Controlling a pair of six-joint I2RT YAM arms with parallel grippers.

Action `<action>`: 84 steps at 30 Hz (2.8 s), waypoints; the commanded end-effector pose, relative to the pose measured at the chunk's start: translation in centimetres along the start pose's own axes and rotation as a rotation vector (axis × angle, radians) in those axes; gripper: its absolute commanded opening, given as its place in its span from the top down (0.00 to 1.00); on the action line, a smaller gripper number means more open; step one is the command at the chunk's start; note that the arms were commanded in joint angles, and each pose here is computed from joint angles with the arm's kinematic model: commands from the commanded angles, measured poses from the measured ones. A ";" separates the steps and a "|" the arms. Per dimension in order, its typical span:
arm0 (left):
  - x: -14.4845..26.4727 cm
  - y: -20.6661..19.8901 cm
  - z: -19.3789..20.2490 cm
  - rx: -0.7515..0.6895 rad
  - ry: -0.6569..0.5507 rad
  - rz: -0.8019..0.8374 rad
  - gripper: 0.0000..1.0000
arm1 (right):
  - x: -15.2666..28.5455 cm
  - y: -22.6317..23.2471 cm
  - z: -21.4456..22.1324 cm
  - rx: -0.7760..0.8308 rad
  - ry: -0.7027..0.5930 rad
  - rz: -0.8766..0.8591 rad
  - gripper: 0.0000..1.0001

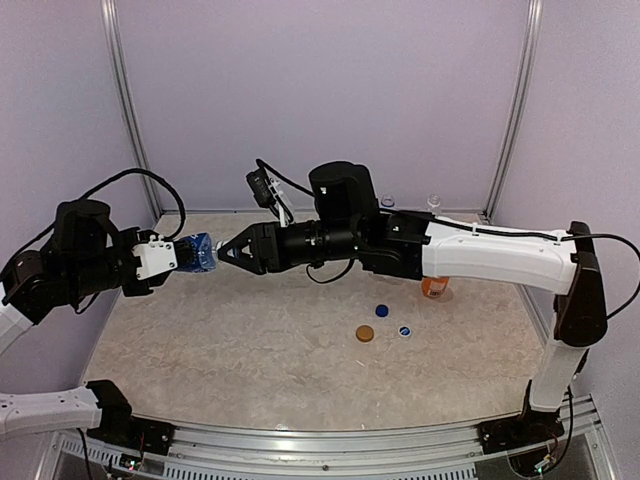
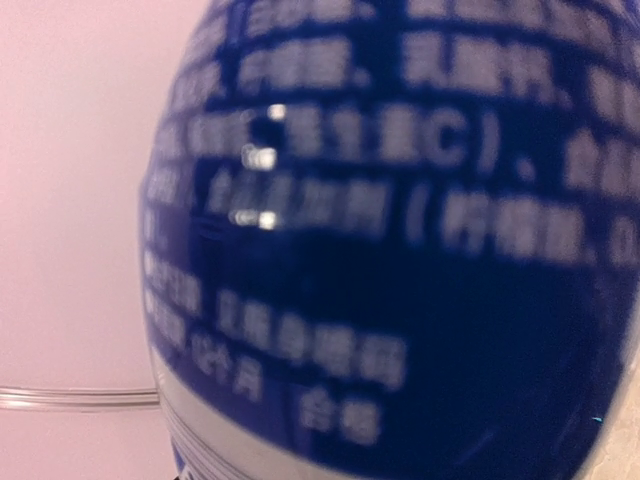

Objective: Unscrew the bottle caps

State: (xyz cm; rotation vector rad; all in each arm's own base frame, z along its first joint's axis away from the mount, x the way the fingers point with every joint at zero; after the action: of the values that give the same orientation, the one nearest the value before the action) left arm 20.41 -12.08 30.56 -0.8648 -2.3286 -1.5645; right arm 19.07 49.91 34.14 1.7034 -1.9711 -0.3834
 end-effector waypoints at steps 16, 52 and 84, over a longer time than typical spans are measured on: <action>3.2 -4.7 -0.3 0.077 -0.066 0.349 0.60 | 0.7 4.6 1.5 0.641 0.090 0.092 1.00; 4.2 -6.8 -3.8 0.922 -0.413 0.543 0.65 | 16.2 -12.7 16.0 0.071 0.348 1.097 1.00; 4.6 -7.2 0.0 1.193 -0.686 0.308 0.56 | 14.7 -15.8 24.0 -0.231 0.658 1.066 0.26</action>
State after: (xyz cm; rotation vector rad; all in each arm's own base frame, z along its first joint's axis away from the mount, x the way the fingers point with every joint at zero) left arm 12.88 -12.45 26.76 -1.3036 -2.6485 0.3900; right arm 17.49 30.13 7.51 0.4060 -1.8962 0.2580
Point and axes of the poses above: each gripper's point midway between its finger pads, its own x axis back along the fingers, its own y axis along the line the jaws close on, z = x × y, the point moved 4 cm from there along x, back along the fingers, and after that the axes turned 5 degrees about x, right-handed, at the moved point
